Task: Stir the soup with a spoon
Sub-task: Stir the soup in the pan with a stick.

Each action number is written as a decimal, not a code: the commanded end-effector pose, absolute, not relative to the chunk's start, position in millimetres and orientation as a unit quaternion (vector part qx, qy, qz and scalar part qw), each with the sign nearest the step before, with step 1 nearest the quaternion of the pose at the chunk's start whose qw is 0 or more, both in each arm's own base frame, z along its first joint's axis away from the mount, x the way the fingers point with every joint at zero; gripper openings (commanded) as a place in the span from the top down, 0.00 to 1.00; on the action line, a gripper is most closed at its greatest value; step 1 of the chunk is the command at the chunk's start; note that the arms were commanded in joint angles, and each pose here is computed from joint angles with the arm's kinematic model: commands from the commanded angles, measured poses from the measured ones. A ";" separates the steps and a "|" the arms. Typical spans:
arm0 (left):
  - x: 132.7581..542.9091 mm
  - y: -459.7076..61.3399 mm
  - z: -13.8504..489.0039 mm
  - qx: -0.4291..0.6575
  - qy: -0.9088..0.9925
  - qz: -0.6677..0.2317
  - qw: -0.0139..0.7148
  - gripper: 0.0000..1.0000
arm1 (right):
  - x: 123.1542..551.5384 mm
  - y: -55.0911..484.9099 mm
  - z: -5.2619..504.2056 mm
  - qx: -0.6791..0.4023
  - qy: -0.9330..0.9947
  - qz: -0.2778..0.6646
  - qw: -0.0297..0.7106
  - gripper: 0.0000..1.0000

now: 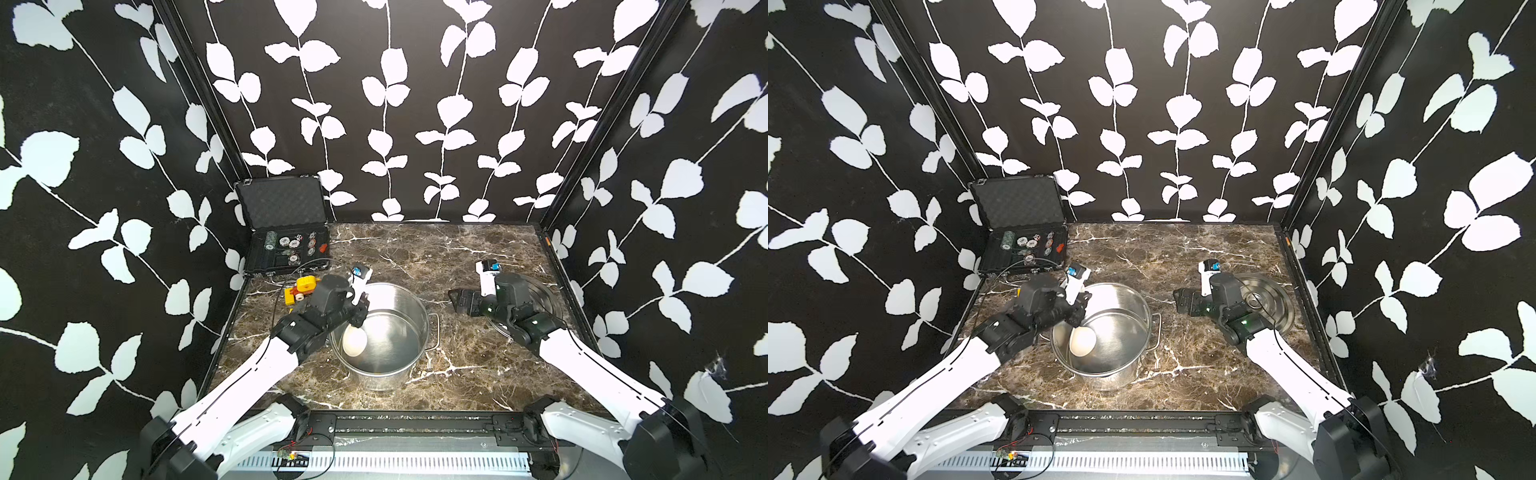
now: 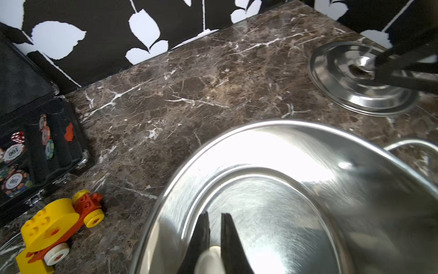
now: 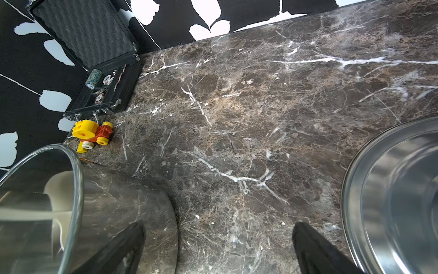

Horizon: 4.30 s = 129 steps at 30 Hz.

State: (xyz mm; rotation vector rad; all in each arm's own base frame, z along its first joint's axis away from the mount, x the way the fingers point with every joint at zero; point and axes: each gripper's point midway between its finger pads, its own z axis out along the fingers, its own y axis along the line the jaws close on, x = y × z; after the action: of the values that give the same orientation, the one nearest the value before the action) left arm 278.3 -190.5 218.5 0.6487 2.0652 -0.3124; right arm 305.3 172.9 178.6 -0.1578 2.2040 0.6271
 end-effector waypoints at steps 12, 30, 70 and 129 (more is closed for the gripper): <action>338.0 -275.0 268.0 0.310 0.780 -0.216 0.499 1.00 | 305.8 166.2 198.6 -0.068 0.860 0.239 0.446 0.01; 222.3 -360.9 252.7 0.456 0.723 -0.308 0.419 1.00 | 304.6 161.6 197.2 -0.061 0.859 0.233 0.452 0.01; 220.4 -168.6 246.9 0.235 0.800 -0.148 0.532 1.00 | 320.9 186.4 186.8 -0.071 0.862 0.273 0.422 0.01; 143.8 -289.3 204.7 0.491 0.730 -0.284 0.382 1.00 | 319.7 183.5 182.0 -0.074 0.864 0.262 0.423 0.01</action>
State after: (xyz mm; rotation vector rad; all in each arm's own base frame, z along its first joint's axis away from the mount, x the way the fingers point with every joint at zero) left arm 144.2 -308.4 215.7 1.2838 1.8032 -0.7837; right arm 311.3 178.8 167.6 -0.1828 2.2164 0.6328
